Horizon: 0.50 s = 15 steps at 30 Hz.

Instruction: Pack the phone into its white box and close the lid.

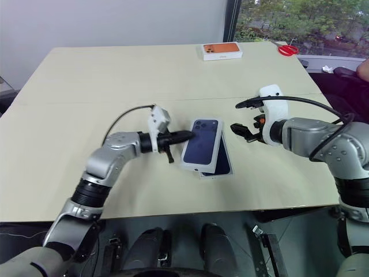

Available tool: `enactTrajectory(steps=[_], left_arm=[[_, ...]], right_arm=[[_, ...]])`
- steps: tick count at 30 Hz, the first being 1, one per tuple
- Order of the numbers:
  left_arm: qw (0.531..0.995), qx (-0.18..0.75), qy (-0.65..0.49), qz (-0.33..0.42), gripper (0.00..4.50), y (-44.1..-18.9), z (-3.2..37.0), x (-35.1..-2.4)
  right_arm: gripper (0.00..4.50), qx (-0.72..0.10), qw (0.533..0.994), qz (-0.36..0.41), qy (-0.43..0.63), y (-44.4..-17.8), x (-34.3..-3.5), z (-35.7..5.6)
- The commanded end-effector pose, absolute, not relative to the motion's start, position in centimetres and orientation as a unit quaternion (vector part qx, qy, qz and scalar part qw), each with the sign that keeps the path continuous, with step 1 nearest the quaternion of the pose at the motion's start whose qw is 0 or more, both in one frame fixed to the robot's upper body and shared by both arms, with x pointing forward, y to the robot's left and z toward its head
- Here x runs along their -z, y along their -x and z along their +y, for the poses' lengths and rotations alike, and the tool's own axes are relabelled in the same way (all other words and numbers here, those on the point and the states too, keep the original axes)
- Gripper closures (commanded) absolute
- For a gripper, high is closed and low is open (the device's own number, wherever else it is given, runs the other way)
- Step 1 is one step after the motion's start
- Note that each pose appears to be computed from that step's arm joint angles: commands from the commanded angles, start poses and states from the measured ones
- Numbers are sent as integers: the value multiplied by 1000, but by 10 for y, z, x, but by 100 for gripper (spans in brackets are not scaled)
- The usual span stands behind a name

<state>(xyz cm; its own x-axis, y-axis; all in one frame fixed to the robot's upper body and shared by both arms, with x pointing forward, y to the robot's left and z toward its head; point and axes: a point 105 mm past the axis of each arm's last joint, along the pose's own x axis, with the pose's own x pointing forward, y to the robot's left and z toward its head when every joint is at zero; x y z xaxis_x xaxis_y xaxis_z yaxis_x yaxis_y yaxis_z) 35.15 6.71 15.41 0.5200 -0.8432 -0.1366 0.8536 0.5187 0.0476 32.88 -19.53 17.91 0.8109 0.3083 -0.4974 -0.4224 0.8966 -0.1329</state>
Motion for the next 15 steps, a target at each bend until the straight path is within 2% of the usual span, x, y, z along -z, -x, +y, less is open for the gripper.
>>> enactTrajectory(steps=[1, 6, 15], left_arm=[[879, 469, -70, 57, 450, -349, 79, -154], [875, 462, -88, 110, 450, -345, 77, -136], [846, 509, -88, 134, 450, -330, 46, -124]], right_arm=[[180, -221, 939, 212, 156, -325, -186, -187], [440, -241, 924, 218, 201, -322, -172, -180], [446, -261, 911, 231, 221, -318, -156, -165]])
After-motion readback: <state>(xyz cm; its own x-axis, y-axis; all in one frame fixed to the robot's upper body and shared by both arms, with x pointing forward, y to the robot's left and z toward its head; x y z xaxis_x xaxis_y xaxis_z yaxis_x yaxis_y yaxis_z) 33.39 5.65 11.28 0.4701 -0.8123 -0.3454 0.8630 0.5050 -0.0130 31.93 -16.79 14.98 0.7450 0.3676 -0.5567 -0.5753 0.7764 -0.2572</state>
